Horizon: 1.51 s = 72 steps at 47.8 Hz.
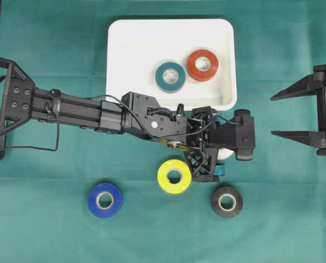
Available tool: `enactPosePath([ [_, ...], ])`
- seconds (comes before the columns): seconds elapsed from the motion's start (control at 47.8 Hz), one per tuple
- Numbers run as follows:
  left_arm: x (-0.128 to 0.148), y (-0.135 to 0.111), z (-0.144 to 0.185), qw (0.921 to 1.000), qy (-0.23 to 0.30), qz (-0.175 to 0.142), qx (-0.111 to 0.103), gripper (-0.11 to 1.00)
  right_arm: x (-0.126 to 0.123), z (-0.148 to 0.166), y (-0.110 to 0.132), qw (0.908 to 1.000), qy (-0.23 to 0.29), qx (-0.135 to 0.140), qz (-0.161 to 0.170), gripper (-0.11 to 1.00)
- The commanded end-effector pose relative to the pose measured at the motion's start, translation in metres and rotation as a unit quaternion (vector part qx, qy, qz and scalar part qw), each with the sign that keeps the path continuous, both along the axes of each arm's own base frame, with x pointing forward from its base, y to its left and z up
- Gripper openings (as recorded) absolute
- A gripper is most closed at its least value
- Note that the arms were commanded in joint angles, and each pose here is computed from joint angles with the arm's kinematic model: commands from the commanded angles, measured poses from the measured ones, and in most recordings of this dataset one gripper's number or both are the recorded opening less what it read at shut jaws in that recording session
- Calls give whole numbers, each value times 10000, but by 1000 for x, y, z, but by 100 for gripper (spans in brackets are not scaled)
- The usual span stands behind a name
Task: Pick up the tape from a random location and place it into the white case.
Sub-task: 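Lower the left gripper into the white roll's hole and close it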
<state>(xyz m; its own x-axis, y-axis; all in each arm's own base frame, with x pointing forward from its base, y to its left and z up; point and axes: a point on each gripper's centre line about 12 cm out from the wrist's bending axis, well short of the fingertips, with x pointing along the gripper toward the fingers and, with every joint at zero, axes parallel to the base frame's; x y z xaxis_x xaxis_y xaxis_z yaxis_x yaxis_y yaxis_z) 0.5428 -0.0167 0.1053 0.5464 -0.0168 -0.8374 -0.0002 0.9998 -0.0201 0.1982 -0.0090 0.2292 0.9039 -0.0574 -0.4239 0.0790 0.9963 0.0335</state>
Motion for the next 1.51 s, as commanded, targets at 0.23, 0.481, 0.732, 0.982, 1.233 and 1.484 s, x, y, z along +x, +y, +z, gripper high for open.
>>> enactPosePath([
  [0.23, 0, 0, 5, 10000, -8, -1, 9, 91, 2, 5, -1, 10000, -68, -15, -13, 85],
  [0.481, -2, -3, 4, 10000, 68, -44, 20, 32, 2, 5, -1, 10000, -60, -22, -19, 85],
  [0.732, -2, -2, 4, 10000, 76, -30, 16, 27, 3, 5, -1, 10000, -60, -29, -15, 85],
  [0.982, -2, -3, 5, 10000, 69, -31, 12, 27, 3, 5, -1, 10000, -60, -29, -15, 85],
  [1.233, -2, -6, 7, 10000, 46, -54, 11, 27, 3, 5, -1, 10000, -67, -22, -18, 85],
  [1.484, -2, -12, 24, 9999, -23, -115, 9, 27, 3, 5, -1, 10000, -68, -15, -21, 85],
])
